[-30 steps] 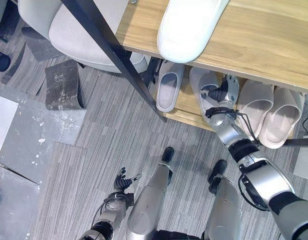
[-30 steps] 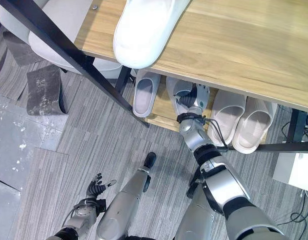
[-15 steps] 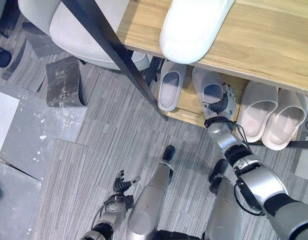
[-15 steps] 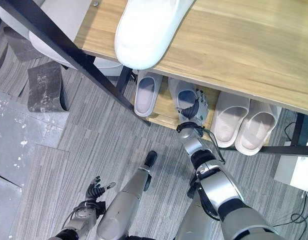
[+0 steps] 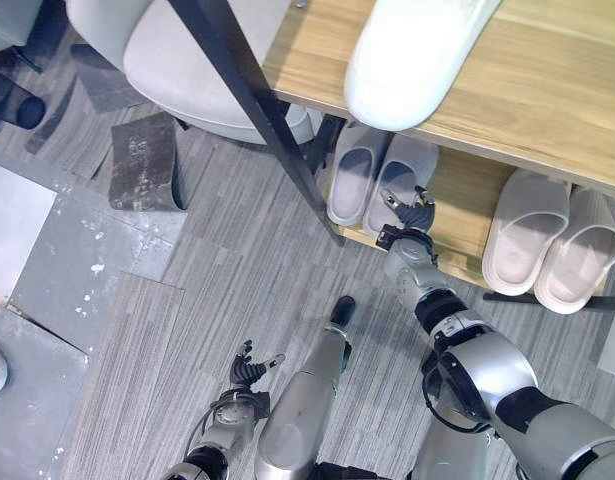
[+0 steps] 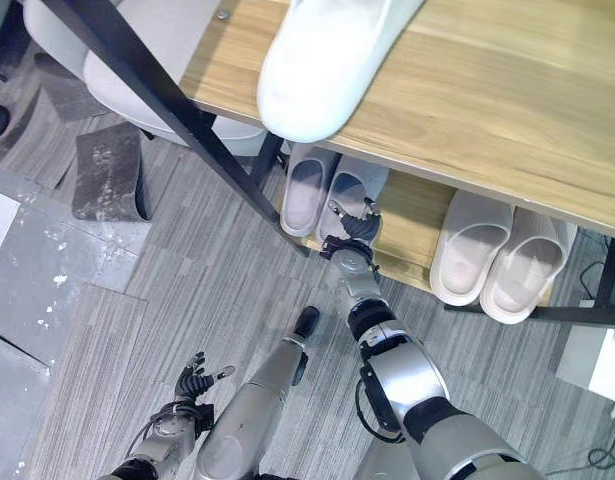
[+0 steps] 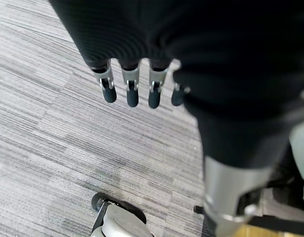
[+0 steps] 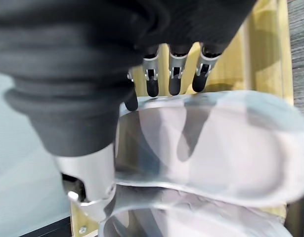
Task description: Arrange the slippers neatly on the shoe rack.
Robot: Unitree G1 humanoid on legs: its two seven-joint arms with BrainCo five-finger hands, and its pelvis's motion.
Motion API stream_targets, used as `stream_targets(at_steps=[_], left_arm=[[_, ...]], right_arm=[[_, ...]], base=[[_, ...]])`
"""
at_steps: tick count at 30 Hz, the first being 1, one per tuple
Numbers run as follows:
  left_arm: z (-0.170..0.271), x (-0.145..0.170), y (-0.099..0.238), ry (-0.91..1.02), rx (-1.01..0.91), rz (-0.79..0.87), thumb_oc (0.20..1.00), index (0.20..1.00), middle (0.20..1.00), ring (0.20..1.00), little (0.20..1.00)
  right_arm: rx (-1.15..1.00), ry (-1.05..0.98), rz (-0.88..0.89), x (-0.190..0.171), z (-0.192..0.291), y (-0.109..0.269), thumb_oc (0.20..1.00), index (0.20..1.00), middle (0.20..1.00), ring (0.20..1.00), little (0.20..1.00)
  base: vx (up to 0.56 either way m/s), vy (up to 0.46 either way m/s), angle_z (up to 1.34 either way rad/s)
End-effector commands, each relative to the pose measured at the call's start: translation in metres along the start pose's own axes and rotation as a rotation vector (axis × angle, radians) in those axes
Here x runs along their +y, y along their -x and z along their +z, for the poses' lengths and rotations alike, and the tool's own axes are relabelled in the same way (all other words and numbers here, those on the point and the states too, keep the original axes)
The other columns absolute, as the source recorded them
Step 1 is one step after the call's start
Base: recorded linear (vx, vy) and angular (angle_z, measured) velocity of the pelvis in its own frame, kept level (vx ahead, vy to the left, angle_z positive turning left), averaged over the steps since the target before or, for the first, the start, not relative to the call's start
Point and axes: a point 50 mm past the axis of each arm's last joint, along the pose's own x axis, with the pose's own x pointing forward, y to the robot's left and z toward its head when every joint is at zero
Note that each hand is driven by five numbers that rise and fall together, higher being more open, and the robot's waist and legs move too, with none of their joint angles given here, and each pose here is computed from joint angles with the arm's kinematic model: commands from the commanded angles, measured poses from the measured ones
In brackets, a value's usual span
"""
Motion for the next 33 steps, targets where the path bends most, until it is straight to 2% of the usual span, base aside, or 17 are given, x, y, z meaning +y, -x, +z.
stream_targets(at_steps=[1, 7, 11, 15, 16, 17, 20, 21, 24, 29, 32, 33], left_arm=[[-0.012, -0.026, 0.011, -0.048, 0.014, -0.104, 1.0, 1.0, 1.0, 1.0, 1.0], [-0.01, -0.026, 0.01, -0.044, 0.009, -0.105, 1.0, 1.0, 1.0, 1.0, 1.0], [-0.01, -0.026, 0.009, -0.041, 0.021, -0.094, 1.0, 1.0, 1.0, 1.0, 1.0], [-0.01, -0.024, 0.008, -0.017, 0.027, -0.08, 1.0, 1.0, 1.0, 1.0, 1.0], [-0.014, -0.022, 0.009, -0.015, 0.043, -0.072, 1.0, 1.0, 1.0, 1.0, 1.0], [-0.014, -0.022, 0.009, -0.015, 0.044, -0.072, 1.0, 1.0, 1.0, 1.0, 1.0], [-0.026, -0.016, 0.012, -0.004, 0.086, -0.05, 1.0, 1.0, 1.0, 1.0, 1.0], [-0.033, -0.012, 0.014, -0.002, 0.117, -0.038, 1.0, 1.0, 1.0, 1.0, 1.0], [-0.04, -0.008, 0.015, -0.006, 0.151, -0.028, 1.0, 1.0, 1.0, 1.0, 1.0], [-0.043, 0.007, 0.013, -0.016, 0.164, -0.029, 1.0, 1.0, 1.0, 1.0, 1.0], [-0.032, 0.008, 0.01, -0.082, 0.103, -0.086, 1.0, 1.0, 1.0, 1.0, 1.0], [-0.032, 0.007, 0.01, -0.082, 0.103, -0.086, 1.0, 1.0, 1.0, 1.0, 1.0]], right_arm=[[-0.165, -0.078, 0.053, 0.011, 0.055, -0.008, 1.0, 1.0, 1.0, 1.0, 1.0], [-0.177, -0.043, 0.03, 0.0, 0.057, -0.014, 1.0, 1.0, 1.0, 1.0, 1.0], [-0.164, 0.035, 0.031, -0.004, 0.042, -0.012, 1.0, 1.0, 1.0, 1.0, 1.0], [-0.157, 0.19, 0.067, -0.017, 0.006, -0.003, 1.0, 1.0, 1.0, 1.0, 1.0], [-0.15, 0.287, 0.097, -0.025, -0.014, 0.004, 1.0, 1.0, 1.0, 1.0, 1.0], [-0.149, 0.288, 0.097, -0.025, -0.015, 0.004, 1.0, 1.0, 1.0, 1.0, 1.0], [-0.143, 0.4, 0.176, -0.031, -0.041, 0.018, 1.0, 1.0, 1.0, 1.0, 1.0], [-0.092, 0.469, 0.241, -0.039, -0.067, 0.031, 1.0, 1.0, 1.0, 1.0, 1.0], [-0.039, 0.497, 0.347, -0.046, -0.092, 0.05, 1.0, 1.0, 1.0, 1.0, 1.0], [0.163, 0.46, 0.501, -0.087, -0.14, 0.085, 1.0, 1.0, 1.0, 1.0, 1.0], [0.282, 0.553, 0.578, -0.123, -0.168, 0.109, 1.0, 1.0, 1.0, 1.0, 1.0], [0.282, 0.553, 0.578, -0.124, -0.168, 0.109, 1.0, 1.0, 1.0, 1.0, 1.0]], base=[[0.0, 0.0, 0.0], [-0.02, 0.022, 0.0], [0.04, -0.007, -0.03], [0.07, -0.024, -0.12], [0.09, -0.024, -0.19], [0.15, -0.04, -0.21], [0.11, -0.037, -0.22], [0.16, -0.073, -0.21], [0.09, -0.06, -0.17], [0.1, -0.099, -0.15], [0.09, -0.102, -0.08], [0.08, -0.073, -0.08]])
